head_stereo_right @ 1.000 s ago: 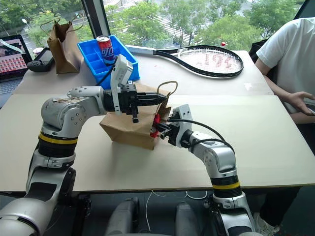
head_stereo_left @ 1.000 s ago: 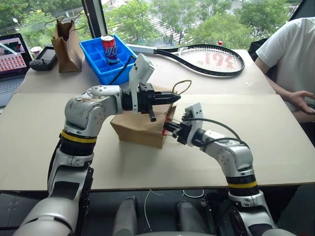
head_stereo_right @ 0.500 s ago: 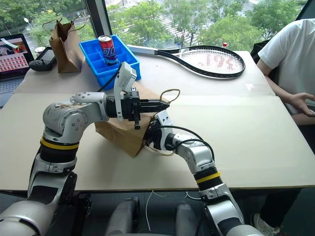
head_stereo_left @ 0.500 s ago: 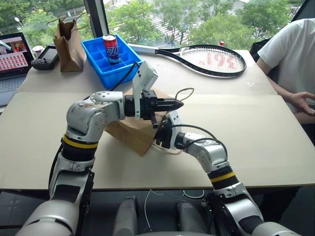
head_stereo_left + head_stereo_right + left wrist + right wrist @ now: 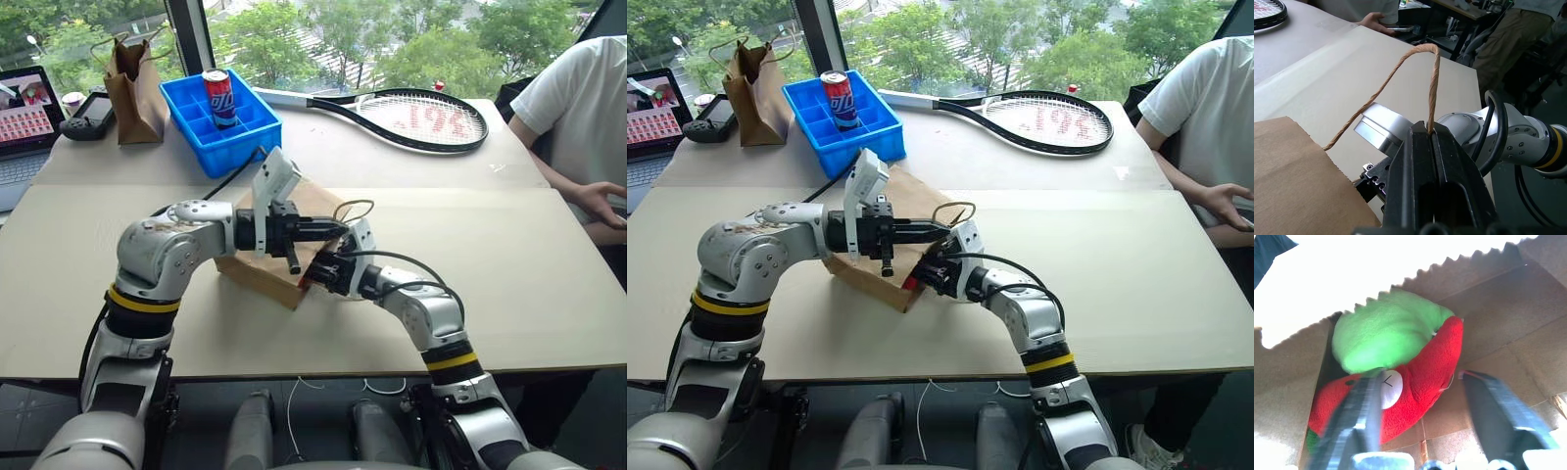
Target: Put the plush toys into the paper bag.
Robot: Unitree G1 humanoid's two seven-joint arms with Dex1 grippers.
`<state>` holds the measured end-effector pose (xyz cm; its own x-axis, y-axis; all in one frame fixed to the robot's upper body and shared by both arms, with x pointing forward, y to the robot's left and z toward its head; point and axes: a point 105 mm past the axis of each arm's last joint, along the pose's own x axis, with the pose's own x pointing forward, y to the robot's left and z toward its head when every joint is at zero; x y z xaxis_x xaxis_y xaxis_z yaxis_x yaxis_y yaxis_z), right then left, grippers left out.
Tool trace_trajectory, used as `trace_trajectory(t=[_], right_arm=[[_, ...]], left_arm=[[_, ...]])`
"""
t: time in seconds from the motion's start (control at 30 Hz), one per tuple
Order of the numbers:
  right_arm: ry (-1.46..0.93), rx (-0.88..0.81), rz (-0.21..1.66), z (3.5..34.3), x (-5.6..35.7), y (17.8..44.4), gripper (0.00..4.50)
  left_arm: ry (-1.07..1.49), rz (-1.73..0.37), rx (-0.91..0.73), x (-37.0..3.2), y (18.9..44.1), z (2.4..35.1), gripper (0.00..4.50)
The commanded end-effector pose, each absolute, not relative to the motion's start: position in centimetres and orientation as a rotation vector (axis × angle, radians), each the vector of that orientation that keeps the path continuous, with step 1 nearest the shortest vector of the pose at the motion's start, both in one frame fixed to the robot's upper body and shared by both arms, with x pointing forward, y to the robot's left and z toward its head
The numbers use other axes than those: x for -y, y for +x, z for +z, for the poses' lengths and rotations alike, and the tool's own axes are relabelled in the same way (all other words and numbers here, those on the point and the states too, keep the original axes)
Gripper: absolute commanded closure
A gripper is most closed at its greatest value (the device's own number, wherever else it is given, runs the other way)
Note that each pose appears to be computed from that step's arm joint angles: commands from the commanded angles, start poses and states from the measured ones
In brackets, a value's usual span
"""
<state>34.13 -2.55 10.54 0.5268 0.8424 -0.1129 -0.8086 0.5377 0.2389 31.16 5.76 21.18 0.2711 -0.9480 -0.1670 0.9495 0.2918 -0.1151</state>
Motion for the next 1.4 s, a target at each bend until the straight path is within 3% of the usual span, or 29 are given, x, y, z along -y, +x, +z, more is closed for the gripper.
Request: trace_trajectory(t=[0.03,0.2,0.5,0.77,0.87,1.03,1.23,1.37,1.4], right_arm=[[0.133,-0.175,1.018,11.5,2.8,33.5,0.02],[0.209,-0.177,1.068,12.5,4.1,31.8,0.02],[-0.096,-0.268,1.044,11.1,8.6,29.4,0.02],[-0.261,-0.288,0.969,8.7,8.1,30.6,0.02],[-0.367,-0.282,0.978,7.6,7.7,30.7,0.77],[-0.464,-0.247,0.976,6.7,7.7,31.0,2.44],[-0.321,-0.096,0.980,10.1,7.5,31.2,4.44],[-0.303,-0.041,0.996,12.6,8.5,31.1,4.44],[-0.286,0.005,0.997,14.6,8.9,31.2,4.44]], left_arm=[[0.018,-1.234,-0.175,-6.3,31.4,22.0,4.50],[0.023,-1.227,-0.237,-6.7,31.0,20.9,4.50],[0.026,-1.251,-0.248,-6.3,30.9,20.6,4.50],[0.031,-1.260,-0.235,-6.2,31.0,20.8,4.50],[0.036,-1.260,-0.230,-6.1,31.1,20.9,4.50],[0.043,-1.255,-0.216,-6.2,31.3,21.2,4.50],[0.070,-1.225,-0.149,-6.6,32.2,22.6,4.50],[0.082,-1.198,-0.084,-6.9,33.2,24.3,4.50],[0.104,-1.164,-0.053,-7.3,33.9,25.0,4.50]])
